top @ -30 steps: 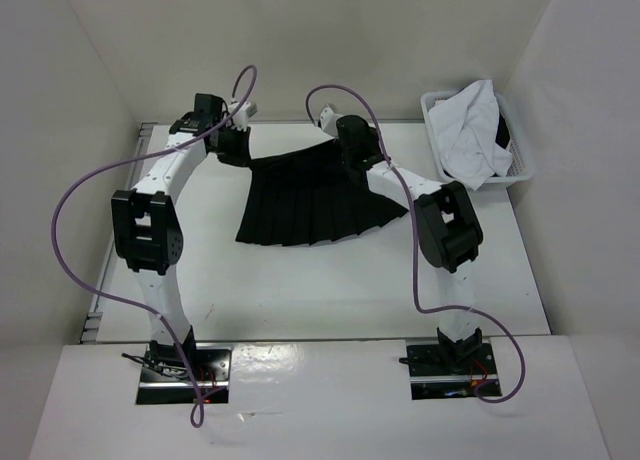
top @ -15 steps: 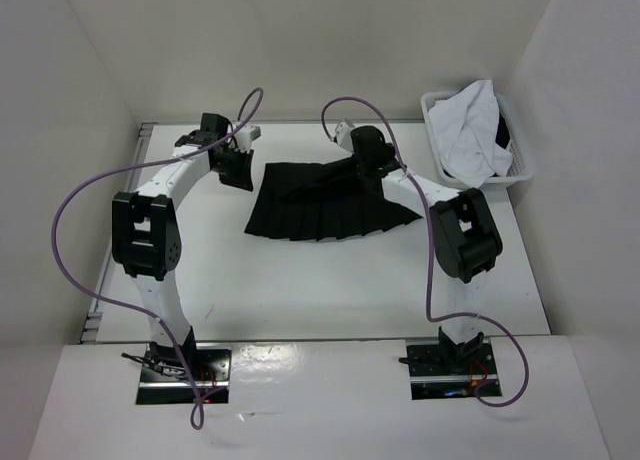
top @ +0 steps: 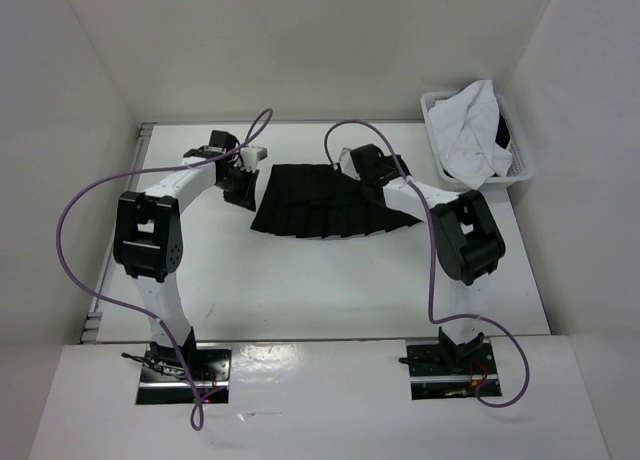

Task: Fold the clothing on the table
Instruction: Fold the skirt

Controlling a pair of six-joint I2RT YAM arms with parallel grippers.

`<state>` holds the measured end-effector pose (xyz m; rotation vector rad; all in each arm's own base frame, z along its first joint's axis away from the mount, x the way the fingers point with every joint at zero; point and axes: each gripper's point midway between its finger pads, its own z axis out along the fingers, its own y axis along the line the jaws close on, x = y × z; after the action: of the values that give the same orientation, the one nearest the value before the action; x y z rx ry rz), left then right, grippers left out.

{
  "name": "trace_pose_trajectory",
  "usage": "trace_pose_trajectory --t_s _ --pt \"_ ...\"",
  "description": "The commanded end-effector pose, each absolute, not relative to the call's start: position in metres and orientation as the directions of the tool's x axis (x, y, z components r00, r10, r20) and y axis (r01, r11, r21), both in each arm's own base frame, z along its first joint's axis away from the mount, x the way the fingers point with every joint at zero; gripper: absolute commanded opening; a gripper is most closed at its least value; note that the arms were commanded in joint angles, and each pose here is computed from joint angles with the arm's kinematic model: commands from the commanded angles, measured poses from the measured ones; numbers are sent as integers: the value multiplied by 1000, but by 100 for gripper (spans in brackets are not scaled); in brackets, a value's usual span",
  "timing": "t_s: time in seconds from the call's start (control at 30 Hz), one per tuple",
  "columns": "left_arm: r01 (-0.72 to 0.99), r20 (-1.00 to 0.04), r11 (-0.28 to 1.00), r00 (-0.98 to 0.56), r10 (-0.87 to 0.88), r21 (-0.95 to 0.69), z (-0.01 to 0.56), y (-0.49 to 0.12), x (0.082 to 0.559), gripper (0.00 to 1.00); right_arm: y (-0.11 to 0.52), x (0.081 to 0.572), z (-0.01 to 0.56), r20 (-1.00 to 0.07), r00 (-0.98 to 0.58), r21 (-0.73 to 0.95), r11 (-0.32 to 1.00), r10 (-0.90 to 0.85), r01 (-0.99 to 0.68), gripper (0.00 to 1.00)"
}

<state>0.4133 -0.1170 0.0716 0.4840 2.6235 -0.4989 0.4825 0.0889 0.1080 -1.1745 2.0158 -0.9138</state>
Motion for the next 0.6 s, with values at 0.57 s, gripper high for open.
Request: trace_pose_trajectory --t_s 0.57 --pt "412 -473 877 -841 261 -248 70 -112 400 0 92 420 74 -100 -425 -697 368 -900 -616 0"
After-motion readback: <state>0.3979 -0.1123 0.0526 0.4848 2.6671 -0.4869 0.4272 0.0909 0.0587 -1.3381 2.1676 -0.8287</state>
